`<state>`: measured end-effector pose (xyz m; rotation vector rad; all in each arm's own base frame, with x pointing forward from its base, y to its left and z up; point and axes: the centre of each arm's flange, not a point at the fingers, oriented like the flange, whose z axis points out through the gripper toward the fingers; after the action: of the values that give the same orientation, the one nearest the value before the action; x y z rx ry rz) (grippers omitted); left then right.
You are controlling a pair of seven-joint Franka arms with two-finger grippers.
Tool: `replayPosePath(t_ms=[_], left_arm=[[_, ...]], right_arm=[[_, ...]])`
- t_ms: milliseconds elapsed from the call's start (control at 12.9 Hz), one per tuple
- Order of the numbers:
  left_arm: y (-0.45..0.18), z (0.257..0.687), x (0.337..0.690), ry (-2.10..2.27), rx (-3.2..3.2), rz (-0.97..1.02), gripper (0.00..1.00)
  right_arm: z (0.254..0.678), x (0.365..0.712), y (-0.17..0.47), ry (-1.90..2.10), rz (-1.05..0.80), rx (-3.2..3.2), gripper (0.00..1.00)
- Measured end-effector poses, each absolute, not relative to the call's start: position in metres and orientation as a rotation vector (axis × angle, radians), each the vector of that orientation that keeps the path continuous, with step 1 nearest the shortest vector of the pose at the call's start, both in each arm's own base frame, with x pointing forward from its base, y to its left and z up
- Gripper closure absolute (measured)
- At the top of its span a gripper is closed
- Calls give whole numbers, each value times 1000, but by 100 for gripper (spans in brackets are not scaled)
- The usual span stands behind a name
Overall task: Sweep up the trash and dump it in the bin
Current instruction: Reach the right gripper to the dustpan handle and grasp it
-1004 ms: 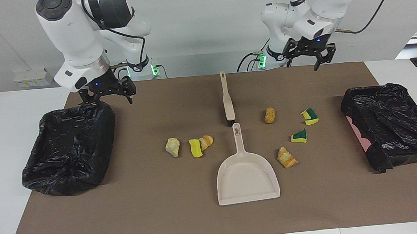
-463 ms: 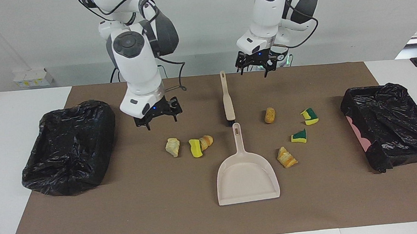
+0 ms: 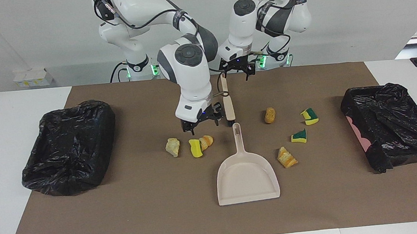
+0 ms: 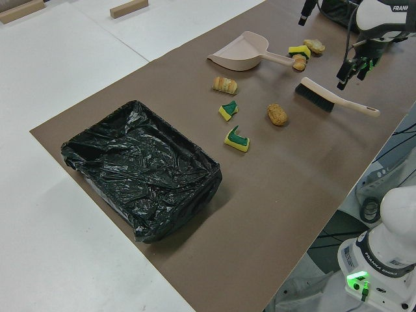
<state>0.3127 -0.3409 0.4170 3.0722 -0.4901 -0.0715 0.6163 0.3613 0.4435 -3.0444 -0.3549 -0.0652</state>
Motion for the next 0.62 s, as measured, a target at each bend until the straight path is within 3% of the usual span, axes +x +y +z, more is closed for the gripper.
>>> replayPosePath(t_ms=[232,618], left_arm=[[-357,383,284,-504,3090,-95,0],[-362,349,276,-453,3100,-78,0]], right_arm=[[401,622,420,-217,-119,-3008,0],[354,613,461,-258,-136,-3032,0]])
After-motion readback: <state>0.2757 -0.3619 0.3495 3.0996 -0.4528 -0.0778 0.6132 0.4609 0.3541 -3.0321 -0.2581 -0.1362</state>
